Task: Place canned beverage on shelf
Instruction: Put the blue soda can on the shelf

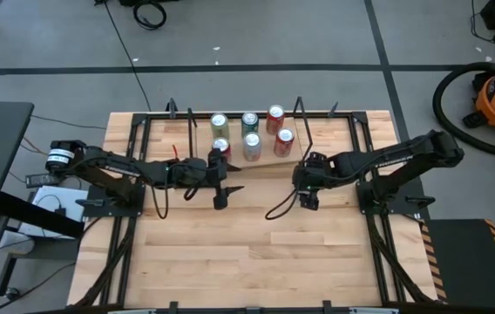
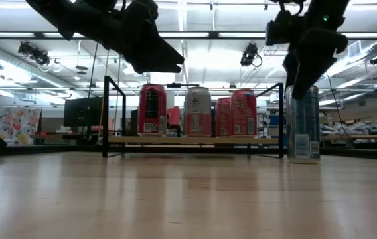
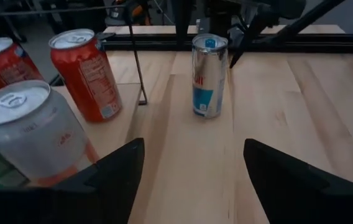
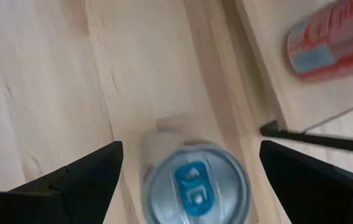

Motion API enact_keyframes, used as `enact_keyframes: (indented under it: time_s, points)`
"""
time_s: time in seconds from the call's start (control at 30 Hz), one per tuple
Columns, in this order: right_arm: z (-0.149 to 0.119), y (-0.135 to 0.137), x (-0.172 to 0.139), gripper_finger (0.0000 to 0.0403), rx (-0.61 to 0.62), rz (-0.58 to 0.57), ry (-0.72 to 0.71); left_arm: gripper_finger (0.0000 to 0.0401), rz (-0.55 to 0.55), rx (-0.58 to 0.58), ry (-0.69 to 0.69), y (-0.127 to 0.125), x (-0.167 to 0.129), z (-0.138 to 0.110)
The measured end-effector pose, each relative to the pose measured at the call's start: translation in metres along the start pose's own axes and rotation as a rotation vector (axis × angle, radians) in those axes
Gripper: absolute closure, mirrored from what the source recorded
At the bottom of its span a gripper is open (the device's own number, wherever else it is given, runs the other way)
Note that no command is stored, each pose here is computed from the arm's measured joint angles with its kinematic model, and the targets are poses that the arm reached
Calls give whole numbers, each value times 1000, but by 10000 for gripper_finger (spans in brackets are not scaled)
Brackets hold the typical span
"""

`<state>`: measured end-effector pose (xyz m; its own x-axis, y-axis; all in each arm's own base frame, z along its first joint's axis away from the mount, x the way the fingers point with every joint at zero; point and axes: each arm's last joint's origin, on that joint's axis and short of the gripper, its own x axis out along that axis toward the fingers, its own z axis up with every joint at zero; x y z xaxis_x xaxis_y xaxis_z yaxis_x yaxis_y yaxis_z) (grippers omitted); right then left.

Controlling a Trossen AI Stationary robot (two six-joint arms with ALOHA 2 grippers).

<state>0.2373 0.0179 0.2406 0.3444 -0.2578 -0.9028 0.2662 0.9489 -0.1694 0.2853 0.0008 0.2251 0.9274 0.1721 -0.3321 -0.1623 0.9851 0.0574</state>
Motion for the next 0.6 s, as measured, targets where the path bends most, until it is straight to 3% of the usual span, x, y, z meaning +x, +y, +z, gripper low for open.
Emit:
enact_keyframes:
  time_s: [0.27,0.43,0.6]
  points:
    - [-3,-11,19,24,70,36,57,115,3,-57,67,0,-2,-6]
    - [-5,-11,35,54,48,57,113,115,8,-44,186,3,-15,-2]
    - [-1,-9,40,89,22,59,122,115,10,-76,216,4,-25,1]
